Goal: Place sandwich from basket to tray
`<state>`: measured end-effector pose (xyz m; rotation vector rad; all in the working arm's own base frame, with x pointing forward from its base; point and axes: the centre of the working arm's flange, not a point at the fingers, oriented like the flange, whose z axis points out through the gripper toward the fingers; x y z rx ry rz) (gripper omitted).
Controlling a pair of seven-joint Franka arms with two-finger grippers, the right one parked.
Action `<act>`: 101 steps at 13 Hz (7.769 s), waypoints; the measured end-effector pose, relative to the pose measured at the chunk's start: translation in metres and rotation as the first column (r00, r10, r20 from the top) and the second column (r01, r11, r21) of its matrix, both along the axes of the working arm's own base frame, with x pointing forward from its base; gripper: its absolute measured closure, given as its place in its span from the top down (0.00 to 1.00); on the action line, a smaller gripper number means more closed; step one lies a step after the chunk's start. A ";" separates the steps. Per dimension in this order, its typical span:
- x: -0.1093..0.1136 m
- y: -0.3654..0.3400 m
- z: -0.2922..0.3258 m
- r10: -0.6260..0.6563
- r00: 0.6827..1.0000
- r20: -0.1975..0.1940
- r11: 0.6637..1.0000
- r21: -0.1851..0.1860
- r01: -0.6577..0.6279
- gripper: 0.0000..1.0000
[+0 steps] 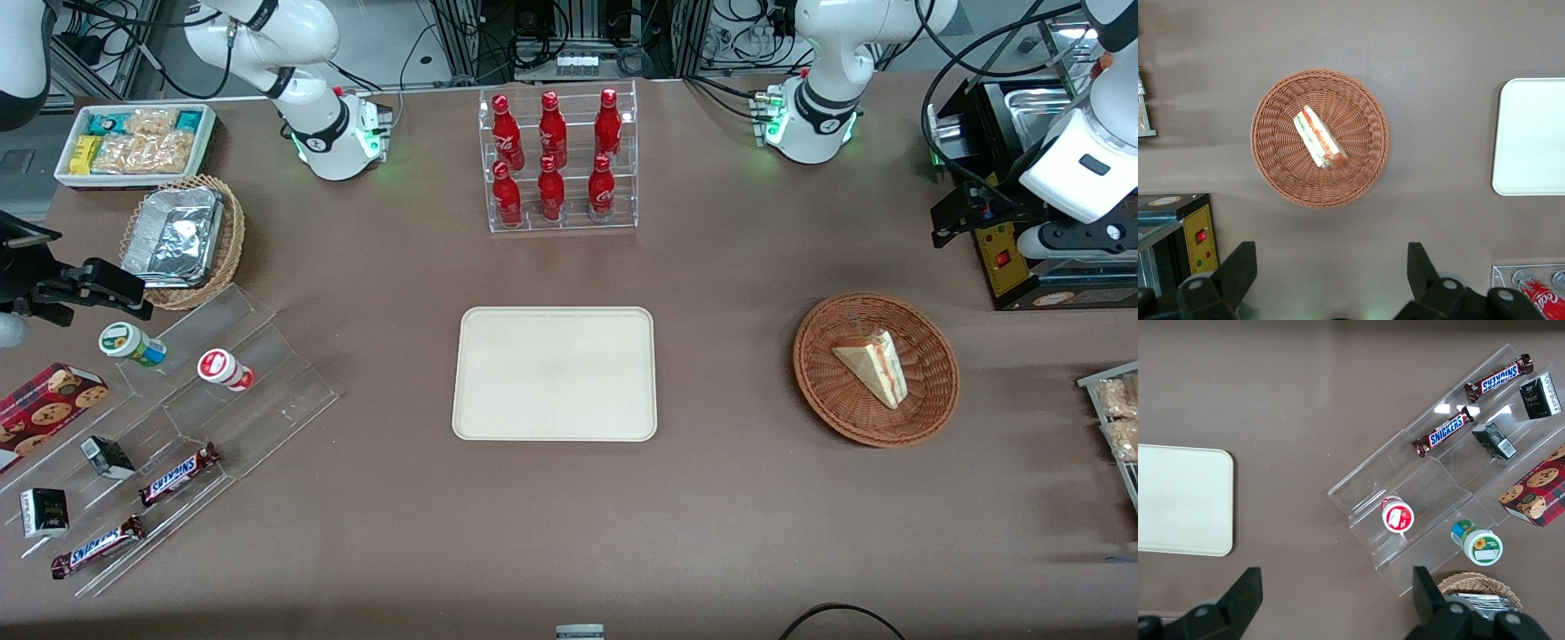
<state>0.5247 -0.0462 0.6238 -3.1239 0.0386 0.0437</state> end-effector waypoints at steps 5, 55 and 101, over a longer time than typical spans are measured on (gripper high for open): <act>0.002 0.006 -0.003 0.010 1.000 -0.006 1.000 0.000 -0.010 1.00; 0.056 -0.205 -0.284 0.316 0.942 -0.109 0.946 0.112 -0.304 0.40; 0.066 -0.011 -0.093 0.078 0.997 -0.025 0.997 0.027 -0.077 1.00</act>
